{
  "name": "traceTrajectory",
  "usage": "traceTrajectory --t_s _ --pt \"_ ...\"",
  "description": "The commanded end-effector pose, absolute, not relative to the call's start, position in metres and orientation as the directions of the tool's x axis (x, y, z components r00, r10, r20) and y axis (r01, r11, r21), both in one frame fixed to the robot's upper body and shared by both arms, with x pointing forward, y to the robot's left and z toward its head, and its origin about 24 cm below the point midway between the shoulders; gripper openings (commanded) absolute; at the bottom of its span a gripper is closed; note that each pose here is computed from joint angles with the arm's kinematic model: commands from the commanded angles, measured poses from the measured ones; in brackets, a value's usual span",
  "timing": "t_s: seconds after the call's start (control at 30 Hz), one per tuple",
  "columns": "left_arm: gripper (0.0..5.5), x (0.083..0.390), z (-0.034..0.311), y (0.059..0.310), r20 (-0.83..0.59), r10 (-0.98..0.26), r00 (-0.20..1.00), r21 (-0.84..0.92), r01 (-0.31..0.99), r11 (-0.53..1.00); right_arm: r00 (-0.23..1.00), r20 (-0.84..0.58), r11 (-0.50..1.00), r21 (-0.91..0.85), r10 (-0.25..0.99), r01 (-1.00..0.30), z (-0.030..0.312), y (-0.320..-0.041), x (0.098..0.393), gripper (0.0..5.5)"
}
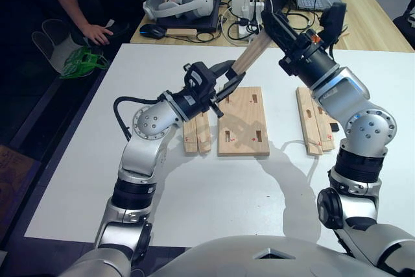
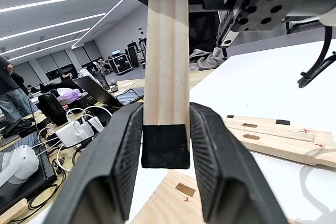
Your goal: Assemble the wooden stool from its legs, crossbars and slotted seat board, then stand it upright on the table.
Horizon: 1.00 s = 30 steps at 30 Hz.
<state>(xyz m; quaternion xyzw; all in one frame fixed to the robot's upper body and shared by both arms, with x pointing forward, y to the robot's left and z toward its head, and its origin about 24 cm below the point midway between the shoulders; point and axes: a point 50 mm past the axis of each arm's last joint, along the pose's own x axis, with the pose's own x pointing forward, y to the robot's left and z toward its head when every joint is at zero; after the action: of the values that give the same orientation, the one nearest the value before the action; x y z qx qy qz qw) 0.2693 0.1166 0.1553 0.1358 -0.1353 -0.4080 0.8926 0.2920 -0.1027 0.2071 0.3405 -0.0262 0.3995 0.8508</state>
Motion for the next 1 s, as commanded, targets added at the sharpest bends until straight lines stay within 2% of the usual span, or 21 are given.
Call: traceTrajectory --t_s 0.03,0.33,0.43,0.5,0.6,0.7,0.77,1.0 --pt "2.0 0.272 0.161 0.114 0.16 -0.75 0.641 0.379 0.662 0.647 0.7 0.315 0.462 0.569 0.641 -0.68 0.204 -0.102 0.292 0.4" --pt "3.39 0.281 0.143 0.143 0.125 -0.652 0.748 0.424 0.554 0.717 0.845 0.348 0.631 0.562 0.406 -0.535 0.203 -0.128 0.305 0.4" --pt "3.76 0.286 0.137 0.162 0.13 -0.56 0.819 0.391 0.476 0.787 0.888 0.322 0.761 0.467 0.329 -0.451 0.2 -0.145 0.309 0.4" --pt "4.02 0.289 0.134 0.178 0.139 -0.437 0.889 0.263 0.392 0.882 0.917 0.268 0.865 0.331 0.297 -0.377 0.19 -0.157 0.309 0.4" --pt "4.54 0.287 0.121 0.193 0.097 -0.286 0.953 0.093 0.277 0.956 0.974 0.141 0.965 0.171 0.176 -0.199 0.161 -0.174 0.307 0.4" --pt "5.06 0.289 0.111 0.208 0.033 -0.144 0.989 -0.02 0.145 0.989 1.0 0.014 0.991 0.134 0.013 -0.015 0.134 -0.184 0.305 0.4" --pt "5.39 0.291 0.11 0.214 0.014 -0.102 0.995 -0.051 0.103 0.993 0.998 -0.035 0.992 0.116 -0.05 0.054 0.125 -0.189 0.304 0.4" --pt "5.4 0.292 0.113 0.214 -0.007 -0.084 0.996 -0.081 0.083 0.993 0.972 -0.197 0.988 0.056 -0.129 0.143 0.098 -0.193 0.303 0.4"
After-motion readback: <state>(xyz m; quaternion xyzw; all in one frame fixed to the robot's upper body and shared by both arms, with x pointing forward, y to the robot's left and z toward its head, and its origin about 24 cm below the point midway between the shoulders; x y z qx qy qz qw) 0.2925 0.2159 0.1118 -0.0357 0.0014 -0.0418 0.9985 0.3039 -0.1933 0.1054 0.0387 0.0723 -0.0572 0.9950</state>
